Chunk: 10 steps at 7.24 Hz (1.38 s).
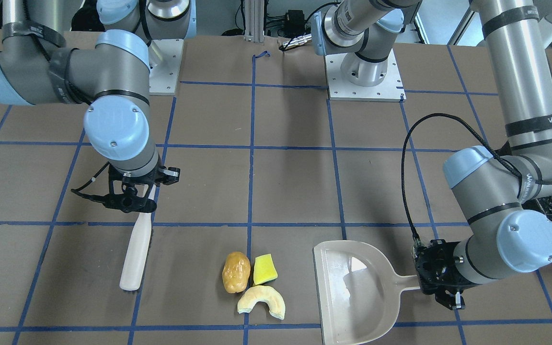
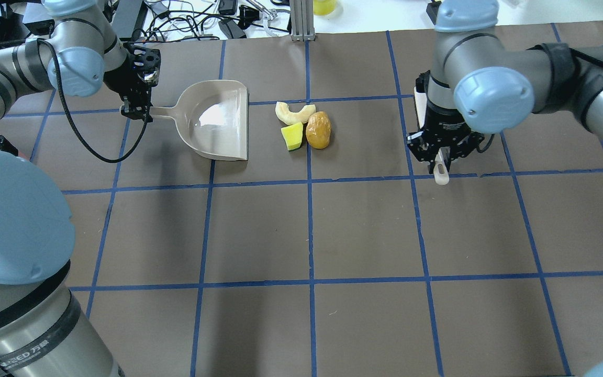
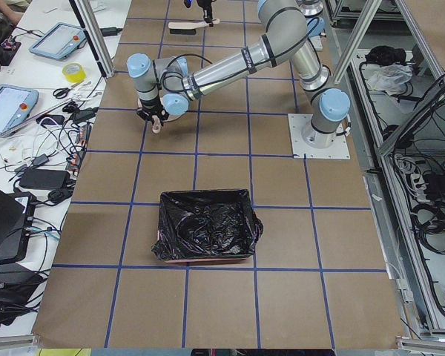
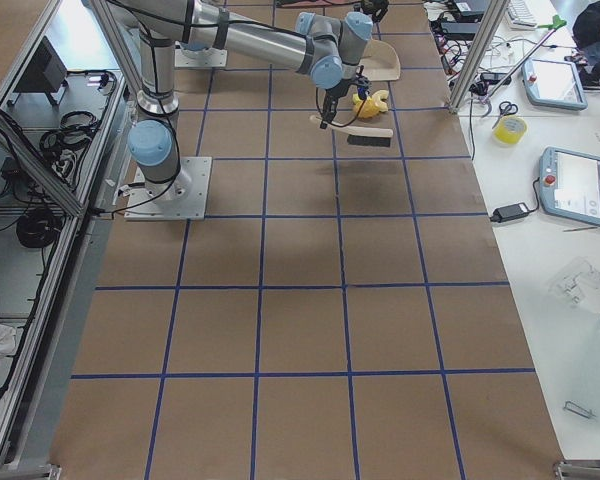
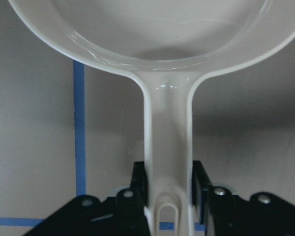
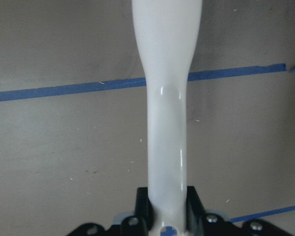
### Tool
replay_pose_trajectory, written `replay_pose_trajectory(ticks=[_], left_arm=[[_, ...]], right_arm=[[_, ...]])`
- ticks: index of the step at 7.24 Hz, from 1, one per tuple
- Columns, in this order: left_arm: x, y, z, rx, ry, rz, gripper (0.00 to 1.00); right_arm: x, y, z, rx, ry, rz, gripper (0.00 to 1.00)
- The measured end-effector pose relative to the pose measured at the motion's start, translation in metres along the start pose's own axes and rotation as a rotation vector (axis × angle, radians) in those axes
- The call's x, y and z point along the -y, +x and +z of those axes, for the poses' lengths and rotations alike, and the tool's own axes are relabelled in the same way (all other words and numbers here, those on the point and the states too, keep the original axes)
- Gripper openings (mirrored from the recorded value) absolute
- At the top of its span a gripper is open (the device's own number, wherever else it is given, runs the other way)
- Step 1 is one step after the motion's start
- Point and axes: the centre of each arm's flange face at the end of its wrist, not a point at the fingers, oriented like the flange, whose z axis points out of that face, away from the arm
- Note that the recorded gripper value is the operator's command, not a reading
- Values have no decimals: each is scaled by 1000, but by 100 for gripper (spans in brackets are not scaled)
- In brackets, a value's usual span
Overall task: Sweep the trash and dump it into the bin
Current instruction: 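Lift the white brush with the right gripper and carry it toward the items, then sweep the sponge, potato and food piece into the dustpan with the brush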
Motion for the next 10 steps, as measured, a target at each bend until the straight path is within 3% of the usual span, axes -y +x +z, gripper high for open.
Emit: replay_pose_trajectory(ticks=[3,5,10], left_arm=[[7,-1,2,-11,-44,16,0],[15,-1,2,-11,-50,24,0],[20,-1,1,-7,-49,23,0]], right_arm=[[3,-90,6,-47,-35,46,0],[7,-139,7,-69,-31,60,0],[17,-174,11,-46,-29,78,0]])
